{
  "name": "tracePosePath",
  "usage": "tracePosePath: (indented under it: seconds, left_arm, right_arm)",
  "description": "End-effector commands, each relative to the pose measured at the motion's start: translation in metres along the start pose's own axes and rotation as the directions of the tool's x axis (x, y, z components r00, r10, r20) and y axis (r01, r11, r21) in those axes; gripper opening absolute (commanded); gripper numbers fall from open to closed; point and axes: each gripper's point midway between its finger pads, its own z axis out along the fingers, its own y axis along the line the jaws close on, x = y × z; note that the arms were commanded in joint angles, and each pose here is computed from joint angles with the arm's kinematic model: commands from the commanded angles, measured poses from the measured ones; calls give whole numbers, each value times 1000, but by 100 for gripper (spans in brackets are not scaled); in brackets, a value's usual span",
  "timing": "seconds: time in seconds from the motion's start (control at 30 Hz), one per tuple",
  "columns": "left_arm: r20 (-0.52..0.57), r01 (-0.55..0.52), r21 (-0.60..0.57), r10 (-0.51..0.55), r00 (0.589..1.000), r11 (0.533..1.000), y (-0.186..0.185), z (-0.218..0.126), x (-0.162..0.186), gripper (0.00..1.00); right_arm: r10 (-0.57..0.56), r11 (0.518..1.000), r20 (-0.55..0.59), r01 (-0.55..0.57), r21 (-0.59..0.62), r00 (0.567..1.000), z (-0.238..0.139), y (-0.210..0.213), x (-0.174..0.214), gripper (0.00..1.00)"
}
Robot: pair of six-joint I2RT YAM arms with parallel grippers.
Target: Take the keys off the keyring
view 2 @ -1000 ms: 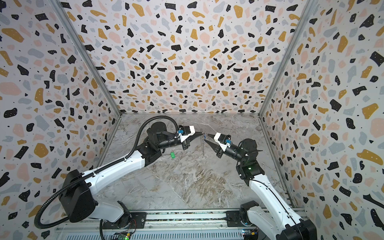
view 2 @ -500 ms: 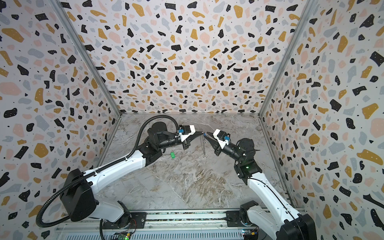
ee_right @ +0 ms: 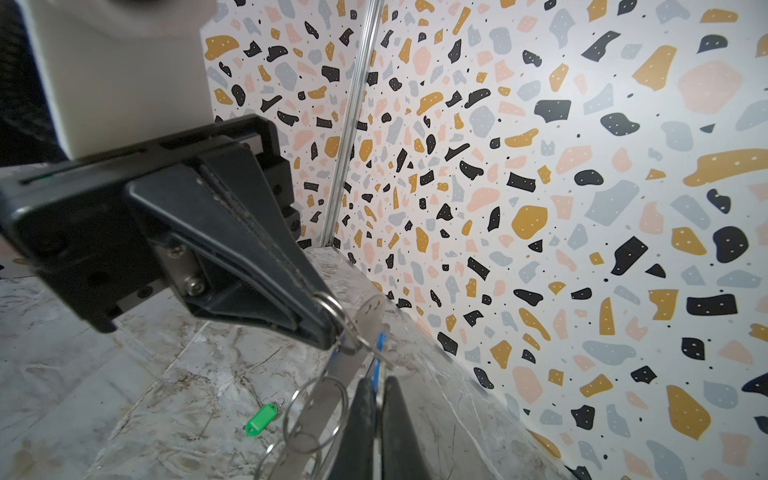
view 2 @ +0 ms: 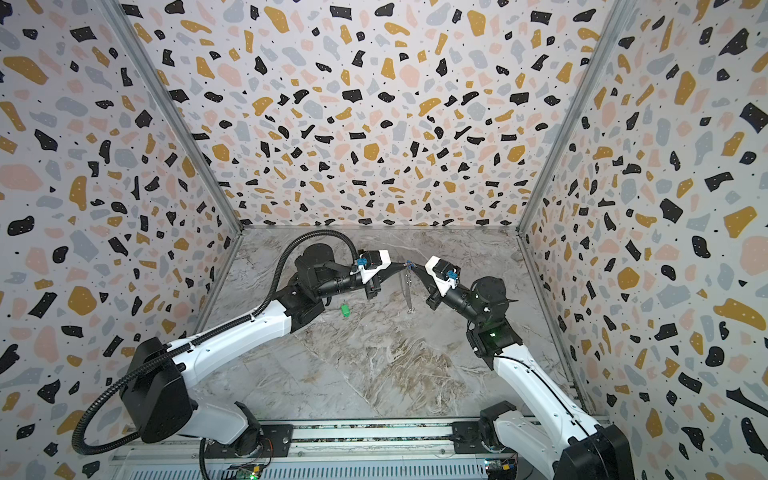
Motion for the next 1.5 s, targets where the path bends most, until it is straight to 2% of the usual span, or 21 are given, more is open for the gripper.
tracePosePath:
  seconds: [0.0, 0.33, 0.63, 1.03, 1.23, 1.3, 1.4, 1.47]
  left_arm:
    - [37, -22, -54, 24, 999, 998, 15, 2, -18, 0]
    - [-22, -4, -113, 1, 1000, 994, 25, 7, -9, 0]
    - [-94, 25, -98, -34, 995, 995, 23, 10, 8, 0]
    - [-153, 98, -15, -99, 983, 995, 7, 12, 29, 0]
    - [-155, 138, -8, -138, 978, 990, 7, 15, 32, 0]
    - [-157, 156, -17, -156, 975, 988, 10, 15, 34, 18]
    - [-153, 171, -40, -175, 973, 985, 14, 7, 37, 35]
    - [-99, 166, -71, -173, 980, 984, 20, -1, 31, 38]
  right_arm:
    - [-81, 995, 15, 80, 55, 997, -2, -6, -16, 0]
    - [-261, 948, -38, 263, 179, 965, 3, -7, -31, 0]
    - [-325, 893, -50, 324, 311, 944, -5, -24, -44, 0]
    - [-411, 819, -128, 427, 384, 903, -4, -37, -50, 0]
    - [-475, 825, -49, 465, 322, 878, -3, -16, -60, 0]
    - [-484, 824, -49, 474, 312, 874, -2, -14, -59, 0]
    - [-492, 823, -62, 487, 292, 869, 2, -13, -58, 0]
    - [-497, 824, -59, 492, 282, 866, 3, -12, -59, 0]
